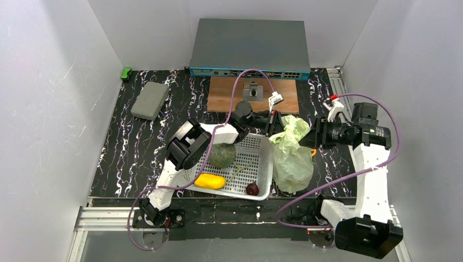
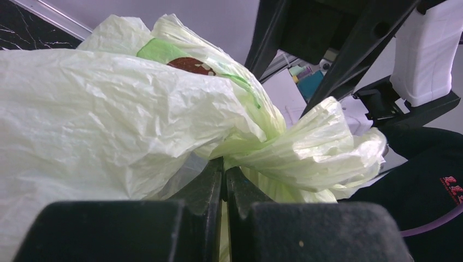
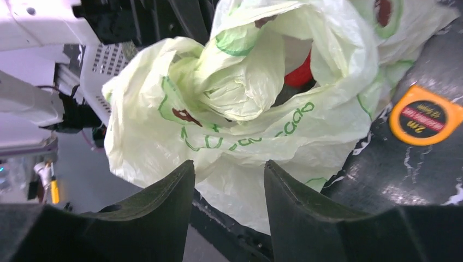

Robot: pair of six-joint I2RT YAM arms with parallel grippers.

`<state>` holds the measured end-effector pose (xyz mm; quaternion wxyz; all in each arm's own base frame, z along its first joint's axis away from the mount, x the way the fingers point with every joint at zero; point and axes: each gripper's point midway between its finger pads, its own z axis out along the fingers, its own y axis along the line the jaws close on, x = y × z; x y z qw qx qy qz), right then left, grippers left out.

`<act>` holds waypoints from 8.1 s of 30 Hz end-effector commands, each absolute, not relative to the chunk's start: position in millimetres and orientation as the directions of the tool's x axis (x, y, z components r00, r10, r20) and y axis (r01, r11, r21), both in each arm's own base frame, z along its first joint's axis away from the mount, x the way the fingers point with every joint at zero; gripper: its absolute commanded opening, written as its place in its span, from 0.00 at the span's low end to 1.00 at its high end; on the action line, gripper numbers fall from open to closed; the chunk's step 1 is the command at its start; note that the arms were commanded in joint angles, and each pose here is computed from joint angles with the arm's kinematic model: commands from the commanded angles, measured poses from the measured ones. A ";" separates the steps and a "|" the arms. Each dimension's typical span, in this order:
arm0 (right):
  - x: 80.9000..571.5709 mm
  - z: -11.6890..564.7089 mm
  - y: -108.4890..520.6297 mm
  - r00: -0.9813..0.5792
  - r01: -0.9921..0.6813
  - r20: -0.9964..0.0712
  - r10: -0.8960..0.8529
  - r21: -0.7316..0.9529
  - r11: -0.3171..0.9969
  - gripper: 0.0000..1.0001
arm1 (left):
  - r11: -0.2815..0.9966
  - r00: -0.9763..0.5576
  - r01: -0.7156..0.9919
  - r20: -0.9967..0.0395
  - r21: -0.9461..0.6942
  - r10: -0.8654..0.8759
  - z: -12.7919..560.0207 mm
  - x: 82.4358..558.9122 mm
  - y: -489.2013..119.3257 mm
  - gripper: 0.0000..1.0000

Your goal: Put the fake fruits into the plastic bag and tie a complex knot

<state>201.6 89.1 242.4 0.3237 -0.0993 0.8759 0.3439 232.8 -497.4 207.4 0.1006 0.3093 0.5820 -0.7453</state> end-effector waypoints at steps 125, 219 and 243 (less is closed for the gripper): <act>249.7 230.9 156.2 -0.565 -0.680 -0.820 -0.095 0.397 0.617 0.01 | -0.327 -0.719 0.560 -0.643 -0.761 0.265 208.8 238.8 -457.7 0.07; 236.5 220.1 147.4 -0.536 -0.729 -0.830 -0.154 0.364 0.579 0.01 | 0.138 -0.357 0.932 -0.794 -0.334 0.492 234.2 246.6 -404.8 0.60; 250.6 188.5 -12.0 -0.544 -0.564 -0.737 -0.402 -0.033 0.825 0.01 | 0.616 -0.586 0.757 -0.642 -0.218 0.494 174.6 309.6 -281.1 0.00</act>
